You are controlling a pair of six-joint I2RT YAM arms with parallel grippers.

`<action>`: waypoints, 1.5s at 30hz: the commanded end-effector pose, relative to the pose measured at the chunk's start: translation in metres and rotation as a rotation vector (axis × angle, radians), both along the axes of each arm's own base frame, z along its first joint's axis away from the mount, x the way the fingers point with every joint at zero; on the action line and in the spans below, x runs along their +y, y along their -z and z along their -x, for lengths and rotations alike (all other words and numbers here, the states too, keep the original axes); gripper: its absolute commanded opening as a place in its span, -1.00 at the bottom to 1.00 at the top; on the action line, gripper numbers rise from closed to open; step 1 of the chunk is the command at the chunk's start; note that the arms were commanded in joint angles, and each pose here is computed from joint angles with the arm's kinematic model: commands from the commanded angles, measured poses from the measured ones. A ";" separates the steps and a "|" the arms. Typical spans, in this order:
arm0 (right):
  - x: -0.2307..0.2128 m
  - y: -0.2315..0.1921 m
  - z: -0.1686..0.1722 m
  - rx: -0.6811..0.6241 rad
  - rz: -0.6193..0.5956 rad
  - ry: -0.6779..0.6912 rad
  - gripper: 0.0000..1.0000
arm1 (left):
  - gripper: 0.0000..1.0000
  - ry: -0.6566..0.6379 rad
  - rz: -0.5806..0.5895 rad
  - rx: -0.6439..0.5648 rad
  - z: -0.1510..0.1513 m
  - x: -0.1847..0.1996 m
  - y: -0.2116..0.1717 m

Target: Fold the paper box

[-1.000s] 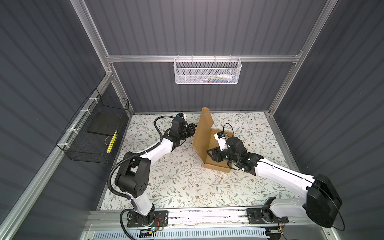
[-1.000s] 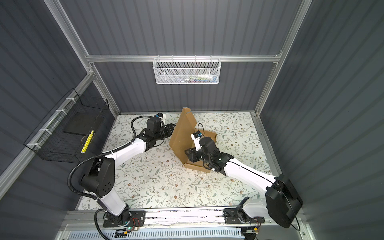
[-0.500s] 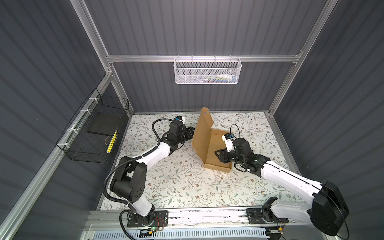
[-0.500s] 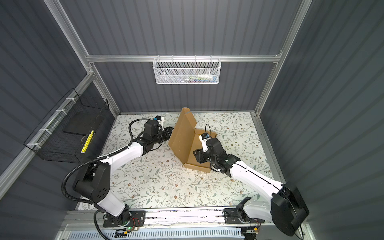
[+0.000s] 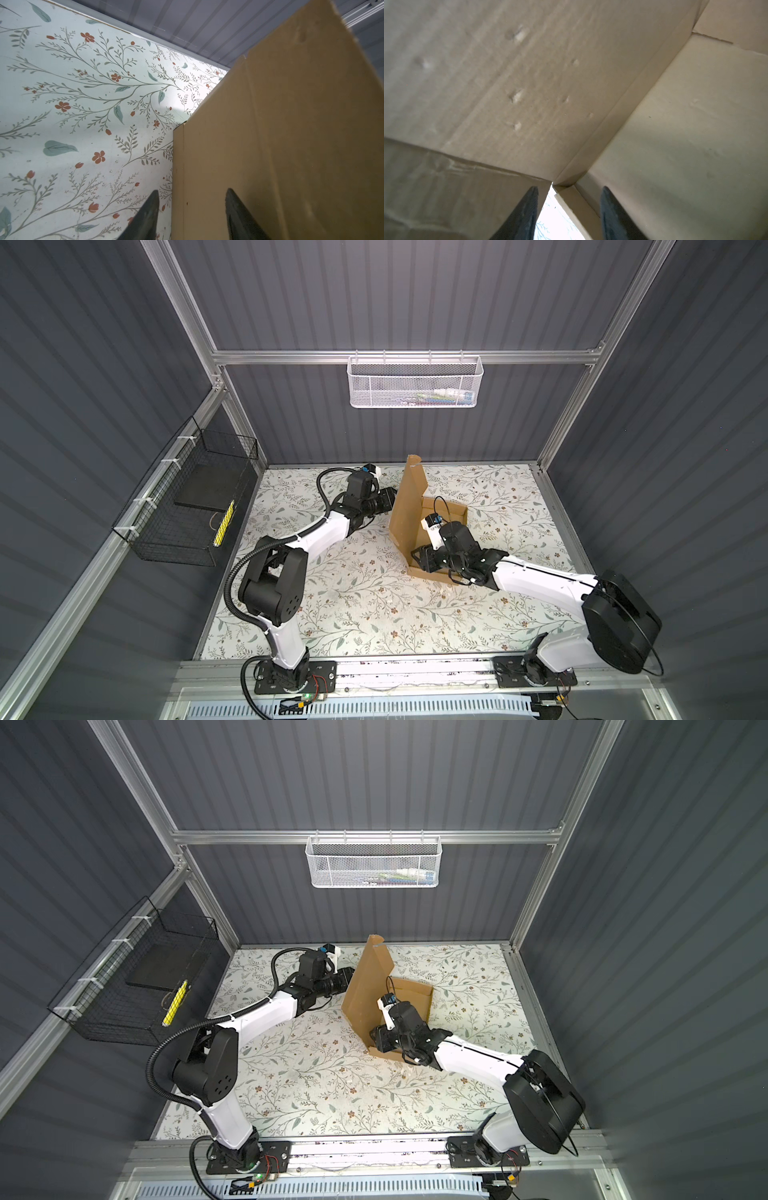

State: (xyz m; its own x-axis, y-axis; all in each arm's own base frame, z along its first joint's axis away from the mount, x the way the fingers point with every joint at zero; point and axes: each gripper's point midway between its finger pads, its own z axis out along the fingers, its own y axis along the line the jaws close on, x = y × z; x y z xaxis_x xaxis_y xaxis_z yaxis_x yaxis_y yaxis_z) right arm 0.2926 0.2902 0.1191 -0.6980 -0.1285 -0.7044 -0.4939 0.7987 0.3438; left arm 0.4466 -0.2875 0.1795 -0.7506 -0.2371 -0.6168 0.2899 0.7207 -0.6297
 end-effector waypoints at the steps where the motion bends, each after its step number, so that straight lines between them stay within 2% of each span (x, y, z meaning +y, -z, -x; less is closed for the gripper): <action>1: 0.013 -0.021 -0.013 -0.056 -0.061 0.022 0.01 | 0.03 0.060 -0.010 -0.008 -0.004 -0.010 -0.001; 23: 0.045 -0.025 -0.025 -0.060 -0.218 0.055 -0.03 | 0.00 0.155 0.074 0.007 -0.029 -0.047 0.004; 35: 0.056 -0.029 -0.041 -0.100 -0.244 0.103 -0.04 | -0.01 0.209 0.108 0.005 -0.022 -0.077 0.001; 45: 0.057 -0.033 -0.054 -0.150 -0.255 0.148 -0.05 | -0.01 0.237 0.117 -0.020 -0.017 -0.079 -0.011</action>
State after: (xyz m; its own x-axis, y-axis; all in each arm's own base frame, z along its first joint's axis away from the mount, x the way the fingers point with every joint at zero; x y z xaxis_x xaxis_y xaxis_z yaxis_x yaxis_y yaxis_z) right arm 0.3369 0.3421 0.1351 -0.6248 0.1183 -0.7718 -0.4371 0.7660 0.4713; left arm 0.4624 -0.3612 0.1740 -0.7976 -0.1311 -0.5888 0.4177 0.5843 -0.6958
